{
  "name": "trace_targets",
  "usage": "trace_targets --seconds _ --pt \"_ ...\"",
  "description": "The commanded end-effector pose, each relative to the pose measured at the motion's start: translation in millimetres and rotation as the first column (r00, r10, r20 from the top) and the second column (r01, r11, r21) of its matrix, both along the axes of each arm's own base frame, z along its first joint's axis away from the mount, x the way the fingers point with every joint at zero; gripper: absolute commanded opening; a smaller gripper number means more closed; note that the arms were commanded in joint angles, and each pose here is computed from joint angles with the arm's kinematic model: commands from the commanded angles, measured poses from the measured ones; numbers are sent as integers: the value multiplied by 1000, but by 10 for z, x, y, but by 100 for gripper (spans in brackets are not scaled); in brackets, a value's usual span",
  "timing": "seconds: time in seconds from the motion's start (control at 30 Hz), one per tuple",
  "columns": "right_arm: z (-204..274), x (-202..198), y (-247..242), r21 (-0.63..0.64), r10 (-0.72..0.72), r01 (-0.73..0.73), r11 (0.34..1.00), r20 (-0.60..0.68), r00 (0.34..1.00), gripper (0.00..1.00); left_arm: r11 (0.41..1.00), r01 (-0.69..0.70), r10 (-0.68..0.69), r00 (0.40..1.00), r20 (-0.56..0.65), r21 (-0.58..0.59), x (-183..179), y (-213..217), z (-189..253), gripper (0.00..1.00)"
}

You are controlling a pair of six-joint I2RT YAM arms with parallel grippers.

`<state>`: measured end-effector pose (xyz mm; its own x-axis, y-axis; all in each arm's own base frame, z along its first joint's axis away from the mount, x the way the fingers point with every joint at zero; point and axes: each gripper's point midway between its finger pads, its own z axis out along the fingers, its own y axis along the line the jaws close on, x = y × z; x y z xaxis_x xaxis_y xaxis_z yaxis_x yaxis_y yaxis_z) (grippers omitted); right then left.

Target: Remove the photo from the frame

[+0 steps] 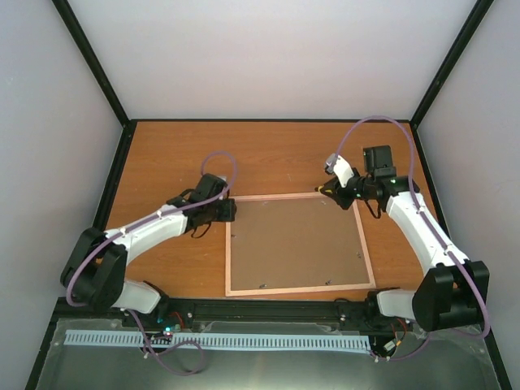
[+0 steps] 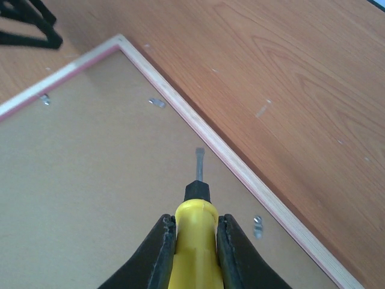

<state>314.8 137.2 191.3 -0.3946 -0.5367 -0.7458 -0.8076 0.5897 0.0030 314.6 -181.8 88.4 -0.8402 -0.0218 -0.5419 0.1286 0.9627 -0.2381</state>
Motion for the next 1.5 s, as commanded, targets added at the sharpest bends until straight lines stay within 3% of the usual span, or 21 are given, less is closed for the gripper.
trace_targets --seconds 0.0,0.2,0.4,0.8,1.1,1.3,1.47 --pt "171 29 283 70 53 -53 996 4 999 3 999 40 -43 992 -120 -26 -552 -161 -235 57" --pt "124 5 769 70 141 -138 988 -41 989 3 996 -49 34 983 -182 -78 -914 -89 -413 54" --pt "-75 -109 1269 79 205 -196 977 -126 971 3 990 -15 -19 971 -239 -137 -1130 -133 -601 50" --pt "-590 -378 2103 10 305 -315 949 -285 909 3 984 -55 9 965 -263 -167 -1303 -25 -736 27" --pt "-798 -608 2383 -29 357 -389 921 -334 872 3 979 -99 47 961 -273 -181 -1361 41 -807 15" --pt "-826 -670 2404 -40 369 -406 913 -340 865 3 977 -117 67 963 -262 -181 -1357 77 -802 2" --pt "-825 -755 2432 -22 402 -437 899 -352 845 3 978 -119 71 962 -263 -173 -1357 90 -815 1"
